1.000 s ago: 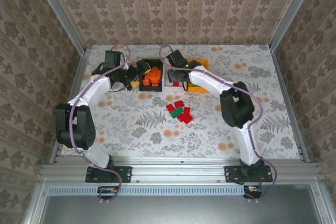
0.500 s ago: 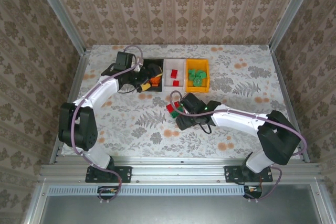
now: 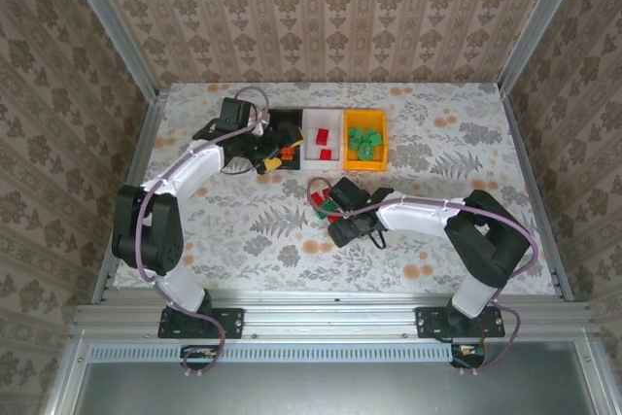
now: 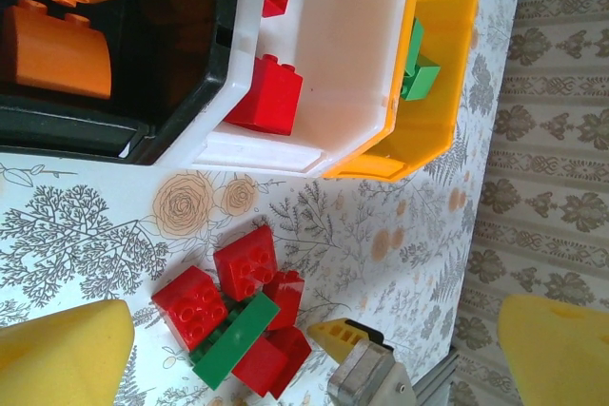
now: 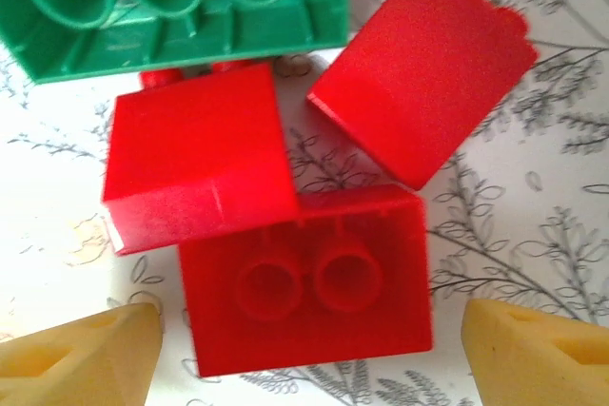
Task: Sort the legos into containers by color
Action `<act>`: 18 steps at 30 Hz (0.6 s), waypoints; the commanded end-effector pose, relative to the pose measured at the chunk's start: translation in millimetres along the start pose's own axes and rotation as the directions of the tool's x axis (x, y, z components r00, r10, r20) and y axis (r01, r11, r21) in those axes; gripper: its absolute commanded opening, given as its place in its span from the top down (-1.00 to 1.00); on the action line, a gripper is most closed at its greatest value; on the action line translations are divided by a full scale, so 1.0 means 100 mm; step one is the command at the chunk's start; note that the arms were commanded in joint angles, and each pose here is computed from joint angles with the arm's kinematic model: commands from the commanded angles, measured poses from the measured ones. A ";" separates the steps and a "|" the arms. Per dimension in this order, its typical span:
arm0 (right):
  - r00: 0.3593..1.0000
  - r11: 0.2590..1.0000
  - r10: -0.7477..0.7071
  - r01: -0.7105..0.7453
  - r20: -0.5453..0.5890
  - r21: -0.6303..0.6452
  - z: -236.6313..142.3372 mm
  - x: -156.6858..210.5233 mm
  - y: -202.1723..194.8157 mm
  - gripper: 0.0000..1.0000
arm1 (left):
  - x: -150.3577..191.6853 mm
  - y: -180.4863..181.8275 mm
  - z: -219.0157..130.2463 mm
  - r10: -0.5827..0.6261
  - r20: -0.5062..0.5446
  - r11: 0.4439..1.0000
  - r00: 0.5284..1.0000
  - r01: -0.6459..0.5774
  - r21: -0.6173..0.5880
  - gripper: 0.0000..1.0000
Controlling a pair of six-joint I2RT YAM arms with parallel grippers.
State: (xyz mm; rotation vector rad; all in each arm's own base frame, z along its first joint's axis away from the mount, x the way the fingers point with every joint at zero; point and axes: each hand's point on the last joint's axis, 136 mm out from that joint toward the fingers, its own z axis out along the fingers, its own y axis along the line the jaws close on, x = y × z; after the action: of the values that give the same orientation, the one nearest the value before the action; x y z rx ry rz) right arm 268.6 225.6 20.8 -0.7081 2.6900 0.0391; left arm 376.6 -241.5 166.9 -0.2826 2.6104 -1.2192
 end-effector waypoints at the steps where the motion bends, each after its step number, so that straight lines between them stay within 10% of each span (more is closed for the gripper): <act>1: 1.000 0.997 -0.015 0.012 0.028 0.081 0.01 -0.13 -0.15 -0.63 | -0.02 -0.08 -0.02 0.026 -0.003 1.000 1.000 -0.026 0.013 -0.99; 18: 0.993 0.997 0.058 -0.063 0.104 0.043 0.04 -0.20 -0.22 -0.13 | -0.02 -0.09 -0.03 0.025 -0.002 1.000 1.000 -0.025 0.015 -1.00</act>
State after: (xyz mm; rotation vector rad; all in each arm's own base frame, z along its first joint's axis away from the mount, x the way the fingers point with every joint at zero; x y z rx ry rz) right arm 292.8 226.8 18.8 -0.6839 2.6326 0.0528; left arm 376.1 -241.3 166.1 -0.2848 2.6142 -1.2181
